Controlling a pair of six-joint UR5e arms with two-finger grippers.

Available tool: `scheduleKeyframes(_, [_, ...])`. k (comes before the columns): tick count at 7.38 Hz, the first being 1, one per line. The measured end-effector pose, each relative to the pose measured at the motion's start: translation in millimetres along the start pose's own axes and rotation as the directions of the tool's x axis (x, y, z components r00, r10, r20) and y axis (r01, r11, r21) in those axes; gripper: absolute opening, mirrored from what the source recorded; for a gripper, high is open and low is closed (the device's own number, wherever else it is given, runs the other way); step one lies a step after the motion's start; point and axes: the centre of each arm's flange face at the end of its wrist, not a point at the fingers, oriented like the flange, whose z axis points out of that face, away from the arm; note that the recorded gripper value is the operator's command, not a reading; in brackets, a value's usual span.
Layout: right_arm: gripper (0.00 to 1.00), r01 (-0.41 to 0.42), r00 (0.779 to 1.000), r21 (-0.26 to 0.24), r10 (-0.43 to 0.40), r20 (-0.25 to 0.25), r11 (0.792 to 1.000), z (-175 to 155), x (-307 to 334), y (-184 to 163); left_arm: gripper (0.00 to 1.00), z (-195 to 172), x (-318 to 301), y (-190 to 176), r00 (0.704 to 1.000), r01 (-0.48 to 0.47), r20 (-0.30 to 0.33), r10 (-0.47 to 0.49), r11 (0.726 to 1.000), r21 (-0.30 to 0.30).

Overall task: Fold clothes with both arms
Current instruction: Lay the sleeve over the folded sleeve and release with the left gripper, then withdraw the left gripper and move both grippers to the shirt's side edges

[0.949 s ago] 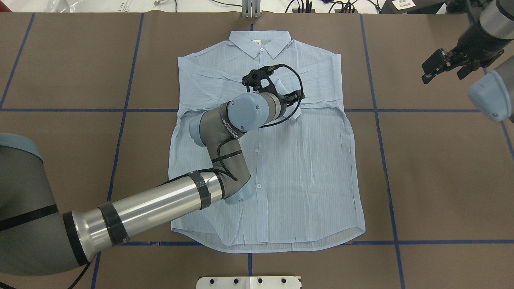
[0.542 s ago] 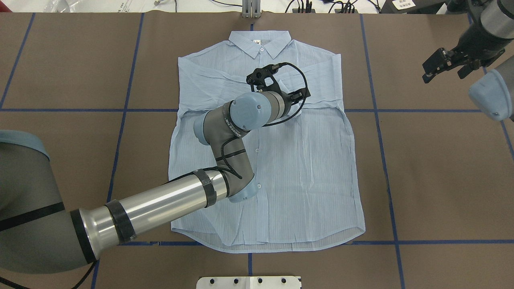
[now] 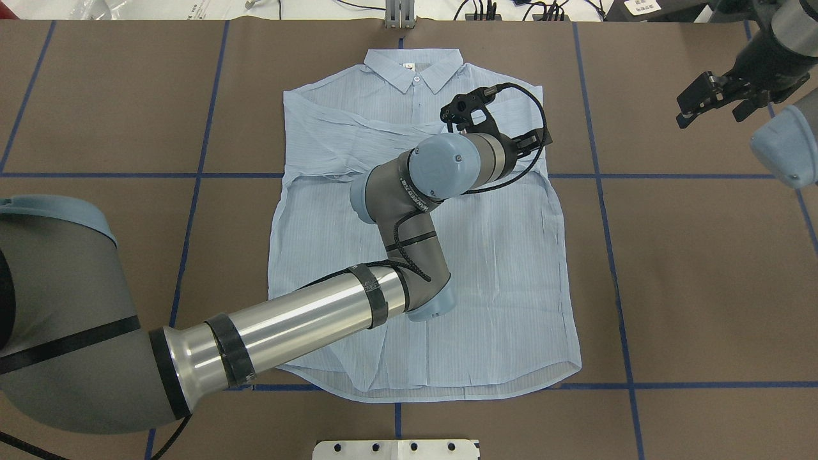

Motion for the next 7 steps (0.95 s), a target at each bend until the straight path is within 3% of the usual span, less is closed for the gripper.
scheduleKeyframes(2, [1.00,0.008,1.000,0.007,-0.008,0.019,1.000,-5,-5,0,1.00,-9,14,-10,1.000,0.003,-0.009,-0.003,1.000,-0.020])
scheduleKeyframes(4, [1.00,0.008,0.999,0.013,-0.009,0.052,1.000,-13,-12,7,0.99,-41,9,-30,0.997,0.005,0.073,0.000,0.998,-0.068])
scheduleKeyframes(7, [1.00,-0.085,0.990,0.006,0.084,0.114,0.996,-16,-48,47,0.99,-146,-83,-44,0.982,-0.014,0.183,0.038,0.991,-0.134])
